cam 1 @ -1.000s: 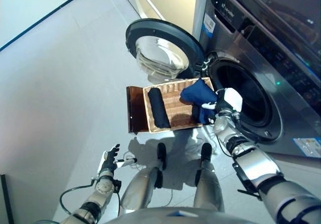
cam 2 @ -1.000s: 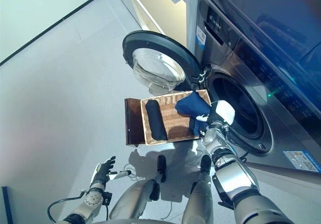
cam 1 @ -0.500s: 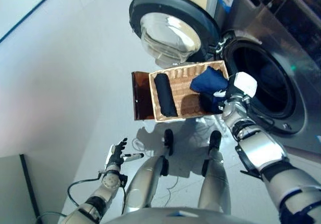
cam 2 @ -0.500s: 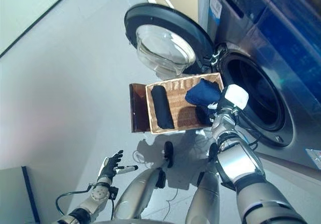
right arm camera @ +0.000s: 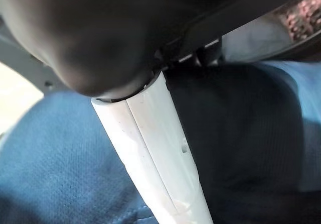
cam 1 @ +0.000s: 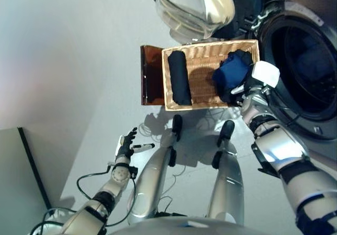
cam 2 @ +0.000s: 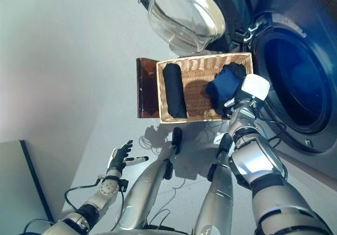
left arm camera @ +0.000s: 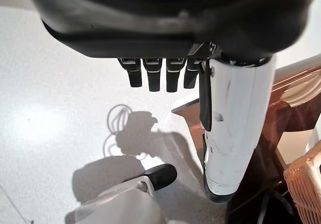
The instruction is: Pick up the clothes and place them into the washing machine
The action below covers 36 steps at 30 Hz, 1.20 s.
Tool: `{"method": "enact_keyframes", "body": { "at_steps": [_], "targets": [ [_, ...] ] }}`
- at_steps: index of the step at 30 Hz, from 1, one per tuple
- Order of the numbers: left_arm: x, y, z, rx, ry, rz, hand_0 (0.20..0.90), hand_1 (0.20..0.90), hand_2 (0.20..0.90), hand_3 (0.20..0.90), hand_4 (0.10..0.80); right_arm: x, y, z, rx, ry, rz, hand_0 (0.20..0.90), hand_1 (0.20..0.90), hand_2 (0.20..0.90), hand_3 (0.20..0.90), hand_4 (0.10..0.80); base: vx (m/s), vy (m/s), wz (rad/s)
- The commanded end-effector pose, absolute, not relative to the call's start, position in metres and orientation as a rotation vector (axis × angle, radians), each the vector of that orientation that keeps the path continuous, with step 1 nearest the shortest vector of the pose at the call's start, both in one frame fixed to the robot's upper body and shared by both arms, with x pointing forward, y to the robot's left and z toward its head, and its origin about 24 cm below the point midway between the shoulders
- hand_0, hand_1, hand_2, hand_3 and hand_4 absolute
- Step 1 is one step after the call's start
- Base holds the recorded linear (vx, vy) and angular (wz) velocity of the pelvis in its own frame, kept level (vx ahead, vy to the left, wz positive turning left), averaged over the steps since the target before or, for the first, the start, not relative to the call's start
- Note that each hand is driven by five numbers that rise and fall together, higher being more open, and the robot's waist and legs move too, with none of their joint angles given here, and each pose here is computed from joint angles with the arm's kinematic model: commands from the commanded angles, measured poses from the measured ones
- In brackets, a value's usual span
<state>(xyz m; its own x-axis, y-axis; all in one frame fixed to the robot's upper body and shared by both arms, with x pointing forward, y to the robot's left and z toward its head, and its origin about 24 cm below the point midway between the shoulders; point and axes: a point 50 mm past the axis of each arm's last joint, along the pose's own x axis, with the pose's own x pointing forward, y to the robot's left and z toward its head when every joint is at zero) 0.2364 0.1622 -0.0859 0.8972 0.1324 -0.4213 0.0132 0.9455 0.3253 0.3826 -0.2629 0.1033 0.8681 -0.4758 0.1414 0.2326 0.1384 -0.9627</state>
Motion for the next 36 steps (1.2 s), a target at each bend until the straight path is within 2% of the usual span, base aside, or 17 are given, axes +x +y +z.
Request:
{"method": "enact_keyframes", "body": {
  "at_steps": [1, 25, 26, 27, 28, 29, 36],
  "targets": [
    [0.241, 0.194, -0.073, 0.372, 0.385, 0.151, 0.900, 0.900, 0.900, 0.900, 0.800, 0.399, -0.258, 0.149, -1.384, 0.073, -0.557, 0.900, 0.900, 0.900, 0.900, 0.800, -0.012, -0.005, 0.05],
    [0.255, 0.190, -0.050, 0.329, 0.270, 0.141, 0.900, 0.900, 0.900, 0.900, 0.800, 0.399, -0.280, 0.184, -1.389, 0.092, -0.634, 0.900, 0.900, 0.900, 0.900, 0.800, 0.000, 0.001, 0.06],
    [0.254, 0.190, -0.051, 0.326, 0.272, 0.137, 0.900, 0.900, 0.900, 0.900, 0.800, 0.399, -0.280, 0.181, -1.385, 0.098, -0.626, 0.752, 0.752, 0.752, 0.752, 0.694, 0.000, 0.000, 0.00],
    [0.253, 0.189, -0.051, 0.325, 0.276, 0.138, 0.900, 0.900, 0.900, 0.900, 0.800, 0.399, -0.279, 0.181, -1.383, 0.097, -0.623, 0.247, 0.247, 0.247, 0.247, 0.333, 0.000, 0.000, 0.00],
    [0.253, 0.189, -0.051, 0.325, 0.276, 0.138, 0.900, 0.900, 0.900, 0.900, 0.800, 0.399, -0.279, 0.181, -1.383, 0.097, -0.623, 0.247, 0.247, 0.247, 0.247, 0.333, 0.000, 0.000, 0.00],
    [0.251, 0.190, -0.053, 0.328, 0.284, 0.135, 0.900, 0.900, 0.900, 0.900, 0.800, 0.399, -0.278, 0.179, -1.369, 0.095, -0.618, 0.200, 0.200, 0.200, 0.200, 0.300, 0.000, 0.000, 0.00],
    [0.245, 0.189, -0.061, 0.341, 0.320, 0.122, 0.900, 0.900, 0.900, 0.900, 0.800, 0.398, -0.278, 0.176, -1.312, 0.085, -0.645, 0.200, 0.200, 0.200, 0.200, 0.300, 0.003, 0.008, -0.04]
  ]
}}
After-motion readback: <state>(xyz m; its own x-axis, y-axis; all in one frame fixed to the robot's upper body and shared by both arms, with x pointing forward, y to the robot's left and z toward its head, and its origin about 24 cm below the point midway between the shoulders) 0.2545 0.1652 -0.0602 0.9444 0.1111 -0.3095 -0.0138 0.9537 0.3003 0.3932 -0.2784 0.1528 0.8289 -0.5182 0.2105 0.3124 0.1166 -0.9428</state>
